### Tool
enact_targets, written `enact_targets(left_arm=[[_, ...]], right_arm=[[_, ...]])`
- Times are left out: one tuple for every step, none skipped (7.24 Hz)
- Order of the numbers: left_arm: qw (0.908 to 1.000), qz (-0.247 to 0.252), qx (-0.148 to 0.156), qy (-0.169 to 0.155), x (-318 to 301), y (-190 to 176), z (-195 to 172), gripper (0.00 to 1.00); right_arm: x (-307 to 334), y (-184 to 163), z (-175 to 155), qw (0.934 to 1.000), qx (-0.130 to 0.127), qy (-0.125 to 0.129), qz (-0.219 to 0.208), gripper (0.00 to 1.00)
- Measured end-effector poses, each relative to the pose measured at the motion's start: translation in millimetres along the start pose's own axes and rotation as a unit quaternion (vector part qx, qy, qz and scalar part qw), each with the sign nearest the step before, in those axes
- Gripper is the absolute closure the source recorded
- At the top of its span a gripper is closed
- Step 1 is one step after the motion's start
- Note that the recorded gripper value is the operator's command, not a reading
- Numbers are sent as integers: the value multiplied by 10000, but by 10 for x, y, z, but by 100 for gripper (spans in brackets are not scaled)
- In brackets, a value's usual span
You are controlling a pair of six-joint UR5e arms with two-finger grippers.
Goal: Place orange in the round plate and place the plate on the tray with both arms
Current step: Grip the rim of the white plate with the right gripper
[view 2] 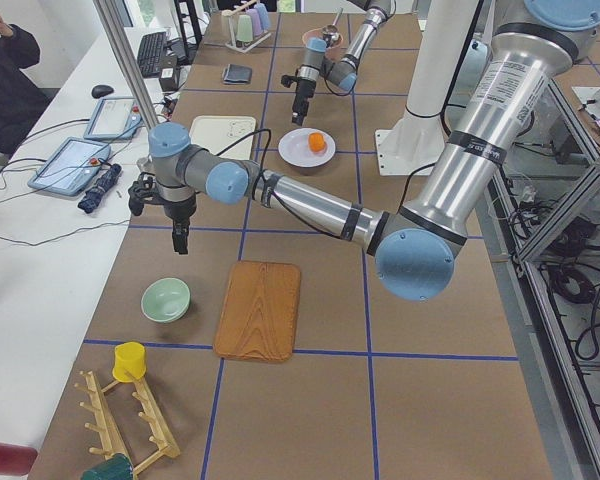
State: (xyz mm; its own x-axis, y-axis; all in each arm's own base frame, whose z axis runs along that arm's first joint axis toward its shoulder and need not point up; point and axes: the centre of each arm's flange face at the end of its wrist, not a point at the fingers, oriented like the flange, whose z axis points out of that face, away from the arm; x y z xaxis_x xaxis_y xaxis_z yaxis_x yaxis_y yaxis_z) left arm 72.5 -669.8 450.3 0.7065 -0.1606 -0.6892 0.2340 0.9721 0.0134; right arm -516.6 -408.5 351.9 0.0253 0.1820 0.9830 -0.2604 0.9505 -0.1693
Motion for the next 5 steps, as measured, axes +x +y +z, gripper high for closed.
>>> enact_targets(left_arm=[[10000, -6, -3, -5, -3, 0, 3, 1], [10000, -9, -6, -10, -9, 1, 7, 1], [10000, -18, -15, -21, -27, 8, 20, 1], [10000, -31, -27, -33, -52, 19, 38, 1], [10000, -41, -31, -44, -72, 26, 48, 1]], right_arm=[[12, 67, 27, 10000, -24, -51, 18, 0], [27, 120, 36, 9998, -63, -175, 82, 0], [79, 167, 57, 9993, -79, -317, 157, 0], [140, 213, 87, 9989, -58, -434, 195, 0], [167, 243, 111, 9985, -46, -495, 231, 0]])
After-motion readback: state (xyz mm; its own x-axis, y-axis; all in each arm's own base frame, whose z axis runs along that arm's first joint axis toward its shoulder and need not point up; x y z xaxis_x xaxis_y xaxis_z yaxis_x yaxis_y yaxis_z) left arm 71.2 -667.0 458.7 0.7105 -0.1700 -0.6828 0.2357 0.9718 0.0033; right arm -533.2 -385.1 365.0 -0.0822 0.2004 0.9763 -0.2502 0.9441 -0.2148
